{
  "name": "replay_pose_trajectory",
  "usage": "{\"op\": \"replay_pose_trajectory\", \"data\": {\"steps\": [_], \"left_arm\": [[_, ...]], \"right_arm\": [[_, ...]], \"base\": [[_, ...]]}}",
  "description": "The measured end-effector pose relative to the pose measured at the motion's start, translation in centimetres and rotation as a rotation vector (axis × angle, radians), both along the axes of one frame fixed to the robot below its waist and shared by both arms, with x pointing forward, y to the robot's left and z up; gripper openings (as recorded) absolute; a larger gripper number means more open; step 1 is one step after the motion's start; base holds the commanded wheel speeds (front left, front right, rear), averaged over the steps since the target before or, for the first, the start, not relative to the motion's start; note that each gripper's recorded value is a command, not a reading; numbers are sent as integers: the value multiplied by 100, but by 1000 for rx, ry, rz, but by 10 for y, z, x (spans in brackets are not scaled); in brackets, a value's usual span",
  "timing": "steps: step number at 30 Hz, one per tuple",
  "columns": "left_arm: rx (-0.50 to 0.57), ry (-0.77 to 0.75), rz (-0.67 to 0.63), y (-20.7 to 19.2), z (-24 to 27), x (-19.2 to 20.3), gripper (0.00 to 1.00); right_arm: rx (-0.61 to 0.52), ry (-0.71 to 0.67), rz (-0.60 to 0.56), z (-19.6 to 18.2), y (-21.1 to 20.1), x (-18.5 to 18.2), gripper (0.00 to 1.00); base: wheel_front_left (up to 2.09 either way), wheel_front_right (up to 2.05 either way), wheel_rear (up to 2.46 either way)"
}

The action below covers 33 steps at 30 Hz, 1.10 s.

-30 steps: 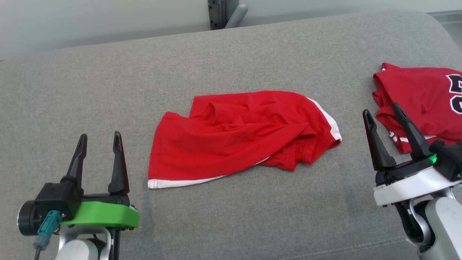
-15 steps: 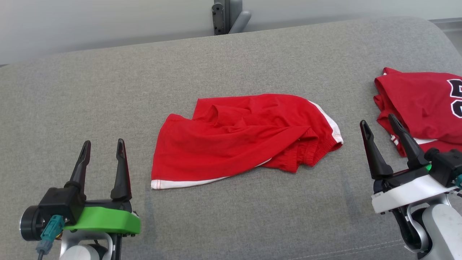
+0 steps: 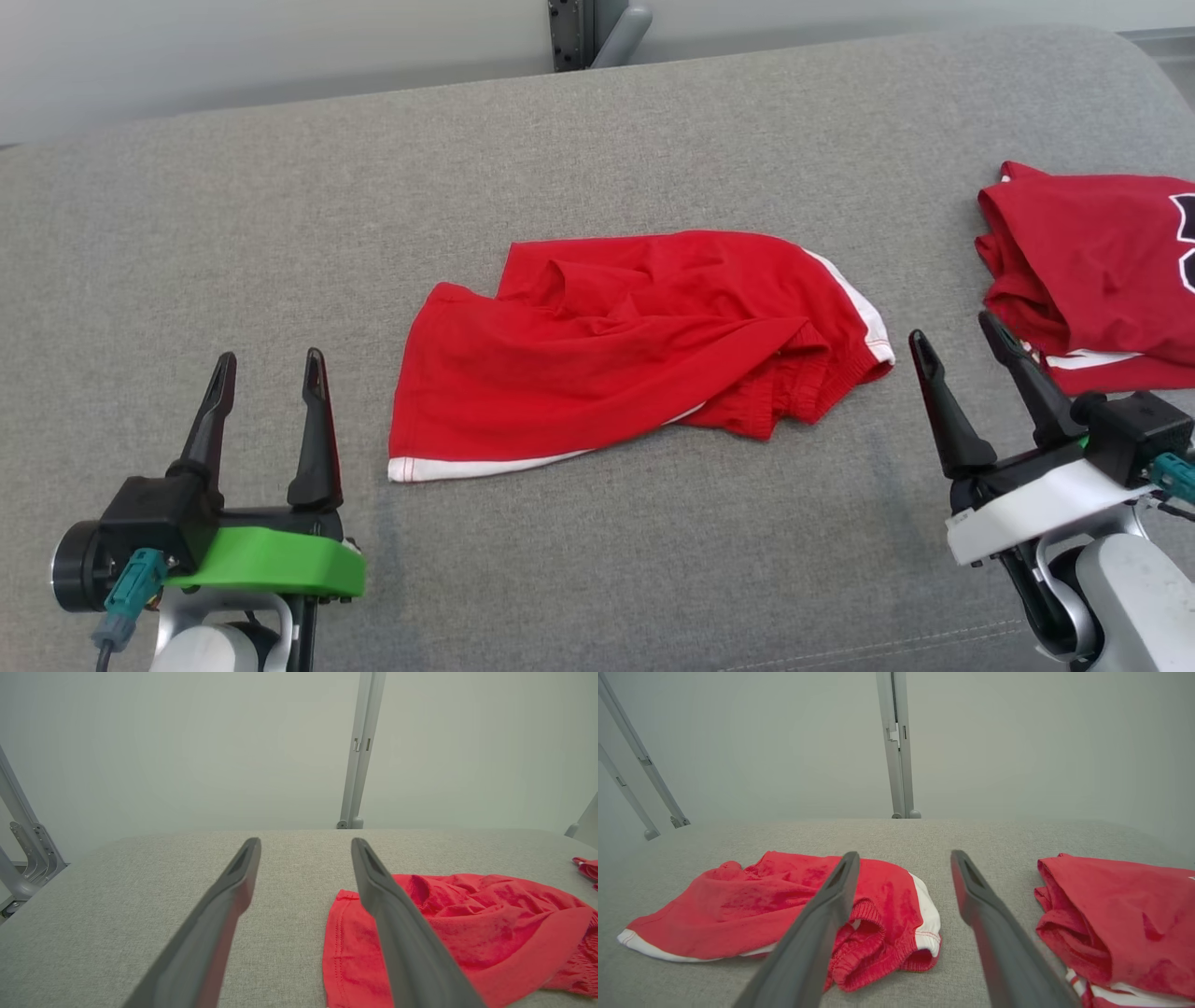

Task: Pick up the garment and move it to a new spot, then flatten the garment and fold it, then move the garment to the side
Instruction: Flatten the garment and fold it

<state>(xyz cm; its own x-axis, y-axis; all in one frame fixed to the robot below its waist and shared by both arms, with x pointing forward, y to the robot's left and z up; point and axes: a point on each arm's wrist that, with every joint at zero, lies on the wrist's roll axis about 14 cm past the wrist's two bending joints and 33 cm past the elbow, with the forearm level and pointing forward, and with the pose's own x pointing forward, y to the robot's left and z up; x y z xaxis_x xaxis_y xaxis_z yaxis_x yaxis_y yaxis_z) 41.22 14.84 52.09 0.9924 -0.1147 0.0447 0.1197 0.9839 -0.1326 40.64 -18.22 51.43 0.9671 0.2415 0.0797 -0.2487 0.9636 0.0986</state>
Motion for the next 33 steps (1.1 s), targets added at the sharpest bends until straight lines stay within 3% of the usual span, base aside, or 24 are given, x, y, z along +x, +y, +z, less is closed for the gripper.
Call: {"op": "replay_pose_trajectory", "data": {"steps": [12,22,23,24,25,33], "left_arm": [[-14,32,-22,-8,-18,20,100],[-16,65,-17,-7,-38,33,100],[-17,67,-19,-8,-40,34,100],[-18,65,-20,-8,-40,35,100],[-18,65,-21,-9,-41,36,100],[-18,65,-40,-14,-43,40,100]], "right_arm": [[-41,190,115,-63,31,15,100],[-113,240,192,-91,51,46,100],[-122,240,196,-93,52,48,90],[-124,242,195,-95,53,50,39],[-127,243,198,-96,54,51,0],[-168,215,260,-89,60,44,0]], "base": [[0,0,0],[0,0,0],[0,0,0],[0,0,0],[0,0,0],[0,0,0]]}}
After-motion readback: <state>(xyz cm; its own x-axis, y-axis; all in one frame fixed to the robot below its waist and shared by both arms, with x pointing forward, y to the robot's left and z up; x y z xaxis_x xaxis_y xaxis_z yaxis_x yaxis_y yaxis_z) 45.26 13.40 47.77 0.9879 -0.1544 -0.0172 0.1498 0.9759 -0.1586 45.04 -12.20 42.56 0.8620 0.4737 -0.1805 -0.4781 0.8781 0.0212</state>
